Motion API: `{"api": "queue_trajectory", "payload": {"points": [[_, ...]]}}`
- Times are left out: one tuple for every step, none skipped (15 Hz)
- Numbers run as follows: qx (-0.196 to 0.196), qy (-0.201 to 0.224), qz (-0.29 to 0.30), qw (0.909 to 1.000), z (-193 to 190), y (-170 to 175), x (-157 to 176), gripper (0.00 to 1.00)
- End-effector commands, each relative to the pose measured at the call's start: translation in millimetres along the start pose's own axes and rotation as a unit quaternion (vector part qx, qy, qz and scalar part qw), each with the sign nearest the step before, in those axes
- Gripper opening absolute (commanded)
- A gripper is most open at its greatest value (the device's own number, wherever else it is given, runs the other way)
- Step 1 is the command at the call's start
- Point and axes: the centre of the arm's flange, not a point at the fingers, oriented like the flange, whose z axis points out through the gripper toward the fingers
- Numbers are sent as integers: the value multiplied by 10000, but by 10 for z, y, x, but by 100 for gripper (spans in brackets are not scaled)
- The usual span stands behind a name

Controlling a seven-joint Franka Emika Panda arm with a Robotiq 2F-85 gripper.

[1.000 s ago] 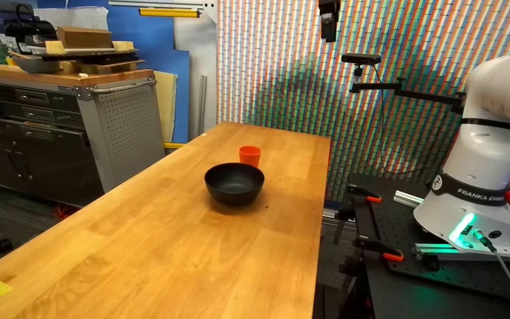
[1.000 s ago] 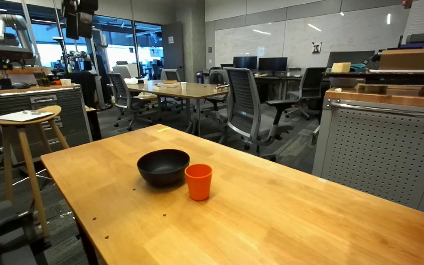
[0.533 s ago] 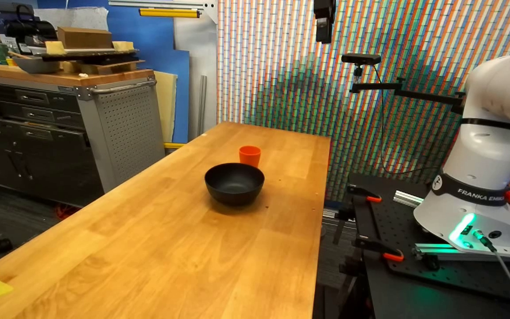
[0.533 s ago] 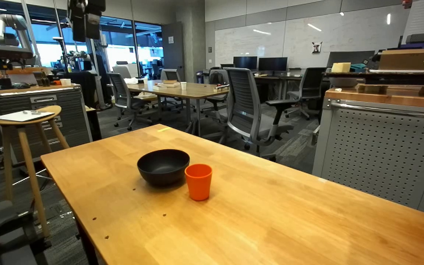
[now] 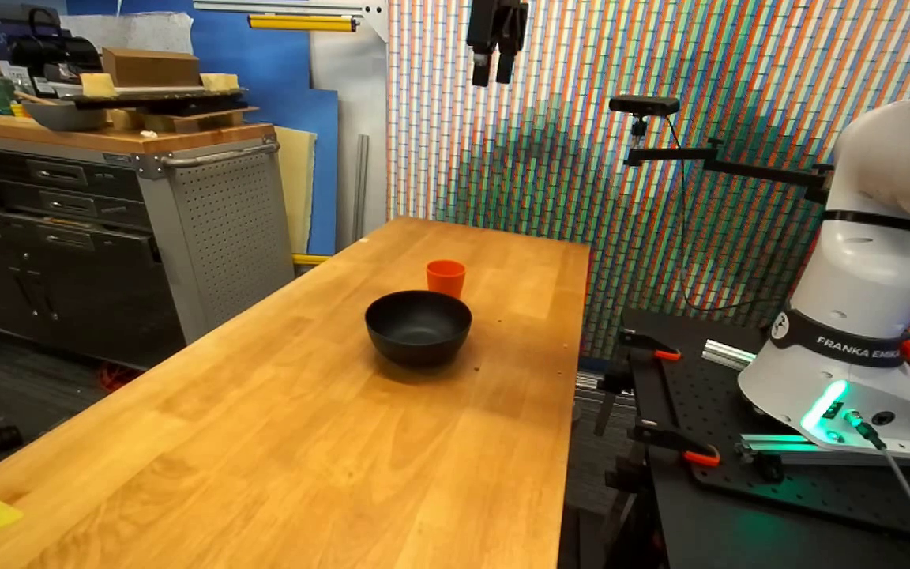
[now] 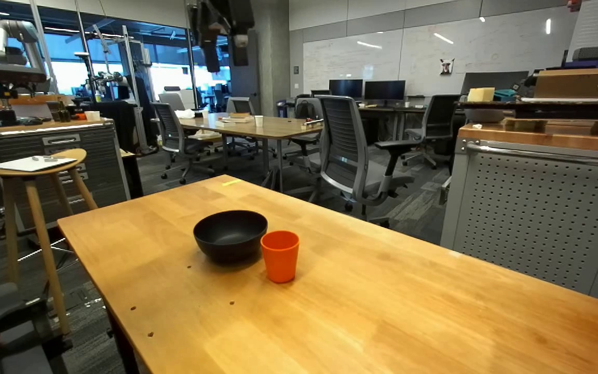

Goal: Put the cup in the bowl

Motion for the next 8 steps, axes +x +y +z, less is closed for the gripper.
{"api": "queue_trajectory", "payload": {"points": [[19, 156, 211, 9997, 188, 210, 642, 100], [-1, 160, 299, 9994, 316, 267, 774, 100], [-26, 138, 368, 9992, 425, 324, 867, 100], [-54, 113, 418, 9990, 543, 376, 963, 100], [-56, 47, 485, 9988, 678, 420, 1028, 100], [-67, -15, 564, 9984, 820, 472, 1085, 100], [-83, -95, 621, 9980, 948, 519, 1116, 100], [-101, -202, 684, 9974, 1081, 565, 1126, 100]]}}
